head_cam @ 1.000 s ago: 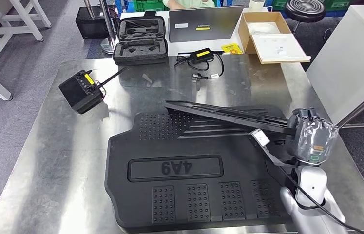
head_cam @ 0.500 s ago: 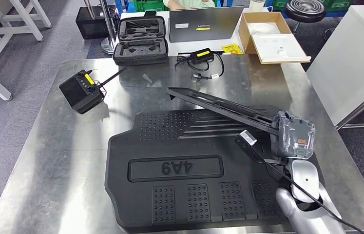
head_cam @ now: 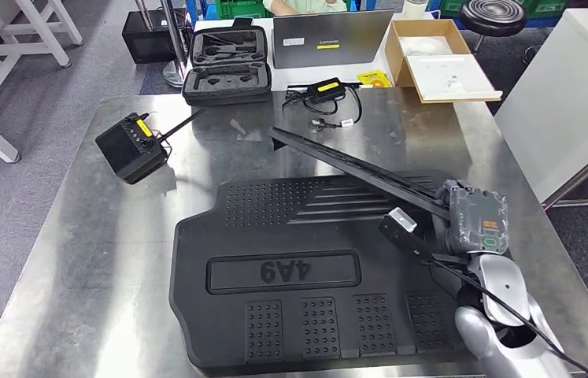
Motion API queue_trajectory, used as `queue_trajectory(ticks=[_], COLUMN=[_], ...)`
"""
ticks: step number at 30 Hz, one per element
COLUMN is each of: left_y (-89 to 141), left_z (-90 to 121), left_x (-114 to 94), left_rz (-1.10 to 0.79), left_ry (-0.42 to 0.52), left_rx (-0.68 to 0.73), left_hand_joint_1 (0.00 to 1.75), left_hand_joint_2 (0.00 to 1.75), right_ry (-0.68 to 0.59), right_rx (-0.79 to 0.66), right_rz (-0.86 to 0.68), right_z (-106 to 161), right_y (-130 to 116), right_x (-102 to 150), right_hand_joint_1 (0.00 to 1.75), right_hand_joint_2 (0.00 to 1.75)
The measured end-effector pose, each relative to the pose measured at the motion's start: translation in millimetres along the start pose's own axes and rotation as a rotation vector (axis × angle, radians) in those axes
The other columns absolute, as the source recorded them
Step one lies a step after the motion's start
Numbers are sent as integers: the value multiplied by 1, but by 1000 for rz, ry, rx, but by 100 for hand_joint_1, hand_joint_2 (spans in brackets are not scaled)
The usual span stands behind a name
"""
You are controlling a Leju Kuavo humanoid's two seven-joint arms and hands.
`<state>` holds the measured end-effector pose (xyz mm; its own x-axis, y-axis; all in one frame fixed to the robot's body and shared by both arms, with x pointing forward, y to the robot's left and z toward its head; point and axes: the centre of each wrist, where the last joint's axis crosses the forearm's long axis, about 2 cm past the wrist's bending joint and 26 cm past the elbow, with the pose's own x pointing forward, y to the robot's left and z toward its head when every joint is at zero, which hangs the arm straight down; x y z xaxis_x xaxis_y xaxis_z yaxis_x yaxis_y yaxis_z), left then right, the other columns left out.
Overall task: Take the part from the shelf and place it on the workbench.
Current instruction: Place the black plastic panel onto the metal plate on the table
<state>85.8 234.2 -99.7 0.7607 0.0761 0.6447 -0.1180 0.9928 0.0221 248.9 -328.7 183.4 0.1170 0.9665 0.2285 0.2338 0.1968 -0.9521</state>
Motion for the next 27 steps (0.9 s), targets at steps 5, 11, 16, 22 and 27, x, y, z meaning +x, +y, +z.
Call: queue_trajectory(ticks=[5, 11, 16, 22, 27], left_y=[0, 0, 1, 3, 3], left_z=[0, 0, 0, 0, 0], left_x=[0, 0, -1, -2, -2], left_rz=[0, -1, -1, 2, 0], left_ry=[0, 0, 1, 6, 7], left_rx=[0, 0, -12, -20, -20], left_hand_joint_1=[0, 0, 0, 0, 0], left_hand_joint_2=[175, 175, 175, 175, 175], right_ry=[-16, -33, -14, 19, 3], right_rx=[-17, -32, 74, 212, 214], right_rz=[-4, -6, -52, -112, -110], right_z=[1, 3, 3, 4, 5], right_y=[-7, -10, -16, -26, -30], right_x=[2, 3, 5, 10, 12], right_hand_joint_1=[175, 175, 175, 175, 175], right_hand_joint_2=[175, 175, 175, 175, 175])
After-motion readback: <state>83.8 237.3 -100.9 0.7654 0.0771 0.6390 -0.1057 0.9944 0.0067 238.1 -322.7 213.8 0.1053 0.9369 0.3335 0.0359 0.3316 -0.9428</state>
